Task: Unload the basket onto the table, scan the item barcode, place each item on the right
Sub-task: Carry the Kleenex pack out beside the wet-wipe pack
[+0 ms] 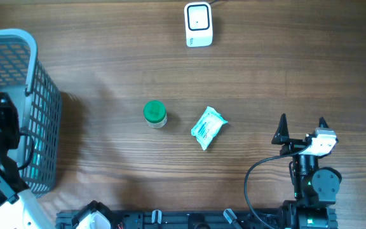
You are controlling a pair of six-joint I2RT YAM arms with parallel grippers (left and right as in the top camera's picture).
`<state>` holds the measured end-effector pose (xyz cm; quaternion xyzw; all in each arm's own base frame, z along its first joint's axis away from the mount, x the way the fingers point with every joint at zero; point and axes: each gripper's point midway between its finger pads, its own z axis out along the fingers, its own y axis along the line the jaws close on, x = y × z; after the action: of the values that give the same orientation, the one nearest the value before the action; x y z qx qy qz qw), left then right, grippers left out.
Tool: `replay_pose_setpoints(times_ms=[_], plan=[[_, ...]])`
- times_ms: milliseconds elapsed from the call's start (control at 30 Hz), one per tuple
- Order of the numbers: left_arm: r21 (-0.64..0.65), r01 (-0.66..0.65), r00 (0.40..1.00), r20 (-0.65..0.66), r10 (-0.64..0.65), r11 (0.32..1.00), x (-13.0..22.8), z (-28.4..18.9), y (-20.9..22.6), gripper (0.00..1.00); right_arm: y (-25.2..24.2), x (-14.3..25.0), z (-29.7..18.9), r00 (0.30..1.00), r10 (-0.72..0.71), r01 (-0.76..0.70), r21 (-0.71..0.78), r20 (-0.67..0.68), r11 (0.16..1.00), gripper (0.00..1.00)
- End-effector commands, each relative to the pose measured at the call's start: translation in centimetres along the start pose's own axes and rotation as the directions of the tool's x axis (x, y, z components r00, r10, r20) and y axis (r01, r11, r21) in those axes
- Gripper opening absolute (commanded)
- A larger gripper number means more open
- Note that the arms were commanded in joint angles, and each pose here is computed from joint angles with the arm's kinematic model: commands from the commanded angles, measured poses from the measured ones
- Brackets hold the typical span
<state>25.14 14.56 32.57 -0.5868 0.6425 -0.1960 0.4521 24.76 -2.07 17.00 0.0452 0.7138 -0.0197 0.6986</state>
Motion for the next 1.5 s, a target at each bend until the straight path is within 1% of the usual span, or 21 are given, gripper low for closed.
replay_pose_setpoints(times_ms=[0,33,100,133,200,267,367,533,633,667,700,767,833,900,933,967,1100,1200,1300,1400,1467], plan=[[0.057,-0.031,0.999,-0.029,0.033,0.998,0.9,-0.2,-1.6,0.04,0.0,-0.1,0.0,1.000,-0.010,0.010,-0.004,0.006,1.000,1.00],[0.084,-0.041,0.998,-0.052,0.045,0.996,1.5,-0.2,-2.2,0.04,0.0,-0.1,0.0,1.000,-0.009,0.009,-0.004,0.006,1.000,1.00],[0.163,-0.059,0.987,-0.139,0.082,0.985,3.5,-0.4,-3.9,0.04,0.0,-0.1,0.0,1.000,-0.009,0.009,-0.004,0.006,1.000,1.00],[0.184,-0.064,0.981,-0.167,0.095,0.981,4.3,-0.4,-4.3,0.04,0.0,-0.1,0.0,1.000,-0.009,0.009,-0.004,0.006,1.000,1.00],[0.217,-0.078,0.957,-0.256,0.134,0.973,6.9,-0.7,-5.0,0.04,0.0,-0.1,0.0,1.000,-0.009,0.009,-0.004,0.006,1.000,1.00],[0.221,-0.100,0.927,-0.335,0.172,0.970,9.6,-0.9,-5.1,0.04,0.0,-0.1,0.0,1.000,-0.009,0.009,-0.003,0.006,1.000,1.00],[0.239,-0.156,0.864,-0.437,0.250,0.958,13.7,-1.2,-5.4,0.04,0.0,-0.1,0.0,1.000,-0.009,0.009,-0.004,0.006,1.000,1.00],[0.286,-0.324,0.721,-0.542,0.431,0.902,21.7,-1.5,-5.5,0.04,0.0,-0.1,0.0,1.000,-0.009,0.009,-0.004,0.006,1.000,1.00],[0.317,-0.406,0.612,-0.603,0.512,0.857,26.5,-1.9,-4.9,0.04,0.0,-0.1,0.0,1.000,-0.009,0.009,-0.004,0.006,1.000,1.00],[0.330,-0.442,0.555,-0.629,0.544,0.834,28.8,-2.1,-4.3,0.04,0.0,-0.1,0.0,1.000,-0.010,0.010,-0.004,0.006,1.000,1.00],[0.338,-0.470,0.514,-0.647,0.564,0.815,30.5,-2.3,-3.8,0.04,0.0,-0.1,0.0,1.000,-0.009,0.009,-0.004,0.006,1.000,1.00],[0.344,-0.522,0.449,-0.667,0.594,0.781,33.3,-2.4,-2.8,0.04,0.0,-0.1,0.0,1.000,-0.009,0.009,-0.004,0.006,1.000,1.00],[0.362,-0.584,0.368,-0.680,0.634,0.727,36.9,-2.2,-1.4,0.04,0.0,-0.1,0.0,1.000,-0.009,0.009,-0.003,0.006,1.000,1.00],[0.388,-0.608,0.302,-0.694,0.654,0.693,40.0,-2.0,-0.5,0.04,0.0,-0.1,0.0,1.000,-0.009,0.009,-0.004,0.006,1.000,1.00],[0.409,-0.615,0.267,-0.697,0.666,0.674,42.0,-1.9,-0.1,0.04,0.0,-0.1,0.0,1.000,-0.009,0.009,-0.004,0.006,1.000,1.00],[0.440,-0.621,0.221,-0.695,0.684,0.648,44.6,-1.6,0.6,0.04,0.0,-0.1,0.0,1.000,-0.009,0.009,-0.004,0.006,1.000,1.00],[0.491,-0.623,0.145,-0.693,0.707,0.609,50.3,-0.8,2.5,0.04,0.0,-0.1,0.0,1.000,-0.009,0.009,-0.003,0.006,1.000,1.00],[0.532,-0.600,0.072,-0.708,0.703,0.598,54.3,-0.7,4.4,0.04,0.0,-0.1,0.0,1.000,-0.009,0.009,-0.004,0.006,1.000,1.00],[0.564,-0.581,0.011,-0.716,0.698,0.587,57.5,-0.8,6.5,0.04,0.0,-0.1,0.0,1.000,-0.009,0.009,-0.003,0.006,1.000,1.00],[0.560,-0.599,-0.015,-0.723,0.691,0.572,58.9,-0.2,8.4,0.04,0.0,-0.1,0.0,1.000,-0.010,0.010,-0.004,0.005,1.000,1.00],[0.551,-0.612,-0.023,-0.729,0.684,0.567,59.1,0.2,9.1,0.04,0.0,-0.1,0.0,1.000,-0.010,0.010,-0.004,0.006,1.000,1.00]])
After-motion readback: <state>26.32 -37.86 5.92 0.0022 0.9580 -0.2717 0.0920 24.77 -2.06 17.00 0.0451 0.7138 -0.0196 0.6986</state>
